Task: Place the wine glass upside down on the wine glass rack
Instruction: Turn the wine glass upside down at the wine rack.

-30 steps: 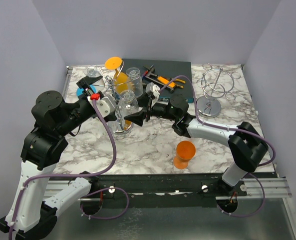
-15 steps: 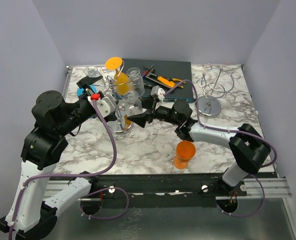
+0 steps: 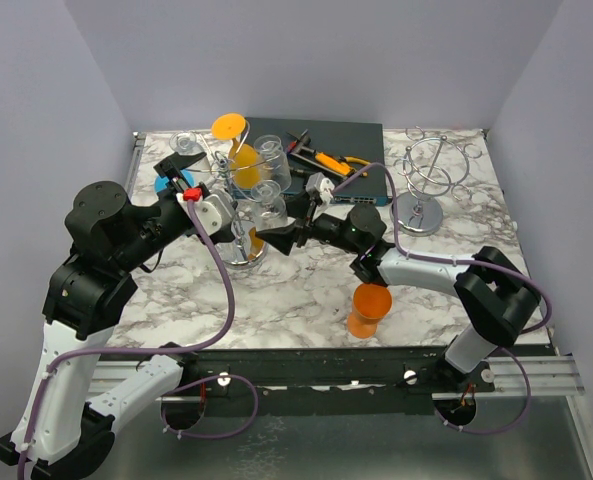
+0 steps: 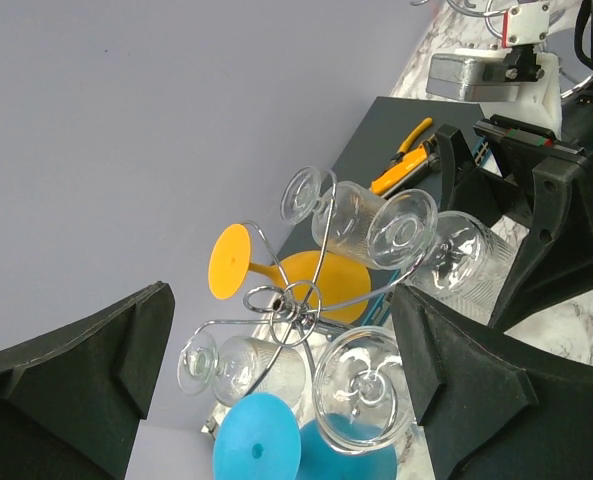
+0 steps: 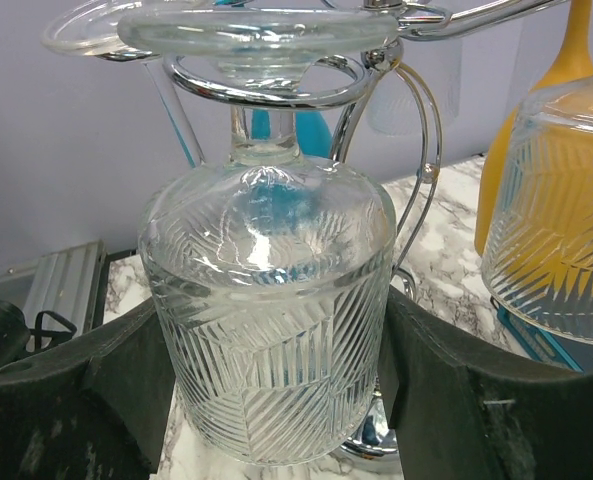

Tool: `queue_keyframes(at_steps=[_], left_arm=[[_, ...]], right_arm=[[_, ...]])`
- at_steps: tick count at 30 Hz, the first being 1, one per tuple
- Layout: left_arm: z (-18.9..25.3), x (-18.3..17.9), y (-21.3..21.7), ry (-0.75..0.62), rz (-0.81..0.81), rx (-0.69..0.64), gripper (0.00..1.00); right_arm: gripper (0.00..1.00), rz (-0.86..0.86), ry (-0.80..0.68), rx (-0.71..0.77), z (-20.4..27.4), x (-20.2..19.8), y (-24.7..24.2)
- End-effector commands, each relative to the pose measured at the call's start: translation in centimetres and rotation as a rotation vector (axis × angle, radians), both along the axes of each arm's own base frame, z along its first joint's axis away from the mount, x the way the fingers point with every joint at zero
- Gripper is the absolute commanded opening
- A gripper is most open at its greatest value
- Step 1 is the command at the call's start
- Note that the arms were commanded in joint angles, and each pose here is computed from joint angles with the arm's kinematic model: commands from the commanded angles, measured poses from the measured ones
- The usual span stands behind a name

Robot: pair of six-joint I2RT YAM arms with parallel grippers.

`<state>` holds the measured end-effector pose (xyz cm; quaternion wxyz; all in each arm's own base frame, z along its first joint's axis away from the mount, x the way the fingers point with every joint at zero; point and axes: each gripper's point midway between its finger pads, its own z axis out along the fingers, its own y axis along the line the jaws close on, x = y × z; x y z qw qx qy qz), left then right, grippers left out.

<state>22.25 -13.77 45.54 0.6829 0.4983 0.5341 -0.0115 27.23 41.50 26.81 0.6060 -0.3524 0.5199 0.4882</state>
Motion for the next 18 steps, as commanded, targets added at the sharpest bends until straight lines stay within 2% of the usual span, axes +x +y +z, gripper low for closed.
queue_keyframes(at_steps=[1, 4, 8, 13, 18], left_arm=[[-0.5, 0.2, 0.4, 0.005, 0.026, 0.013, 0.98], [-0.5, 0.3, 0.4, 0.008, 0.027, 0.012, 0.98], [-0.7, 0.5, 0.4, 0.017, 0.033, 0.010, 0.98], [-0.9, 1.3, 0.5, 0.054, 0.066, -0.009, 0.98], [-0.7, 3.4, 0.4, 0.159, 0.154, -0.104, 0.98]], right_arm=[[0.74, -0.030, -0.031, 0.053, 1.0, 0.4, 0.0], [0.79, -0.029, -0.026, 0.043, 0.9, 0.5, 0.2], [0.91, -0.029, -0.027, 0.029, 1.1, 0.6, 0.3], [0.93, -0.038, -0.027, 0.012, 1.2, 0.5, -0.1], [0.93, -0.049, -0.021, -0.009, 1.4, 0.0, -0.9]])
